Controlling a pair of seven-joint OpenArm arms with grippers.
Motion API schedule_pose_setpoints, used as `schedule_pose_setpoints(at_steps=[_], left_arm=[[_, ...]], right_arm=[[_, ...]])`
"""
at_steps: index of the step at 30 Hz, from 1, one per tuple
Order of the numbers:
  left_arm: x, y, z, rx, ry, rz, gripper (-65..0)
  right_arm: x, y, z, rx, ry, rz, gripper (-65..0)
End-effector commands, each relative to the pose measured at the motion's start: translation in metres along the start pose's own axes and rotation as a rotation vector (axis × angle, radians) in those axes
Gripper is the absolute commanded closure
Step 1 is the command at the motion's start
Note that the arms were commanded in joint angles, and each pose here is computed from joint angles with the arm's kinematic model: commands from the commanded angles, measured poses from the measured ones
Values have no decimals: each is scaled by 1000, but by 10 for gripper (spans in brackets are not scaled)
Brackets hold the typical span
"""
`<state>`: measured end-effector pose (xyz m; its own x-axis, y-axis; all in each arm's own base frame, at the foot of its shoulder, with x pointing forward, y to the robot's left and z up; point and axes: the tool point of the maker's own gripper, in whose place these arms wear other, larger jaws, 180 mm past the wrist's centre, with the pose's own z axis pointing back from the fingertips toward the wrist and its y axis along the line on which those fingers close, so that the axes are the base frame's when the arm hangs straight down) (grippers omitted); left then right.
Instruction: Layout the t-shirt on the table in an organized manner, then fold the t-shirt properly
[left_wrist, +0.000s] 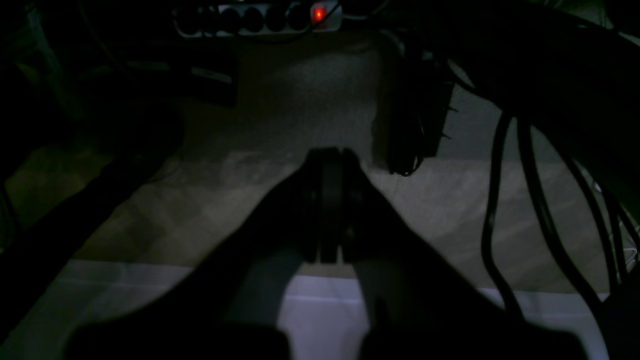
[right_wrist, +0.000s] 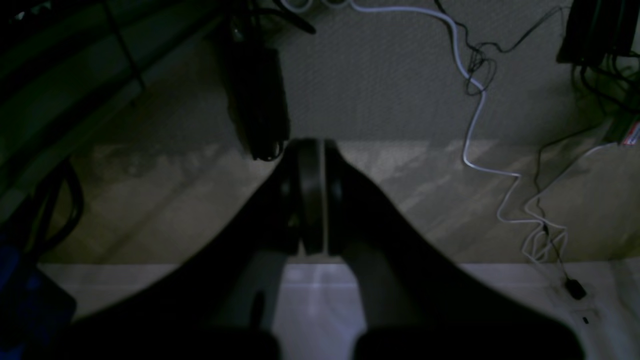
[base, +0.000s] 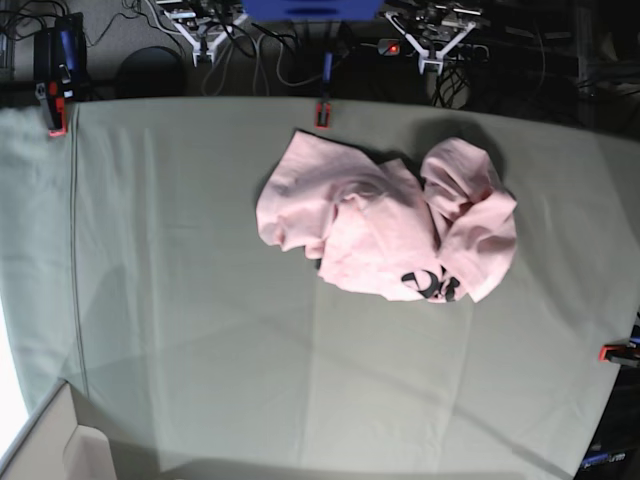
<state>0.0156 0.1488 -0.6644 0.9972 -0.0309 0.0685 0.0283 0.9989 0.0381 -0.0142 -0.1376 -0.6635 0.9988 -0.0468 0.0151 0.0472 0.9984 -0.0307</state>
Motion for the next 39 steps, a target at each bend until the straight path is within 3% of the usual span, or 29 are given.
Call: schedule_pose_setpoints(at_steps=[1,39], left_arm=[[1,4,0,13,-4,-5,-5],[-4,7,0,17,-5,-5,-2]], right_arm=[[2,3,0,14,-5,-1,0],[-9,0,2,10,-13,5,0]])
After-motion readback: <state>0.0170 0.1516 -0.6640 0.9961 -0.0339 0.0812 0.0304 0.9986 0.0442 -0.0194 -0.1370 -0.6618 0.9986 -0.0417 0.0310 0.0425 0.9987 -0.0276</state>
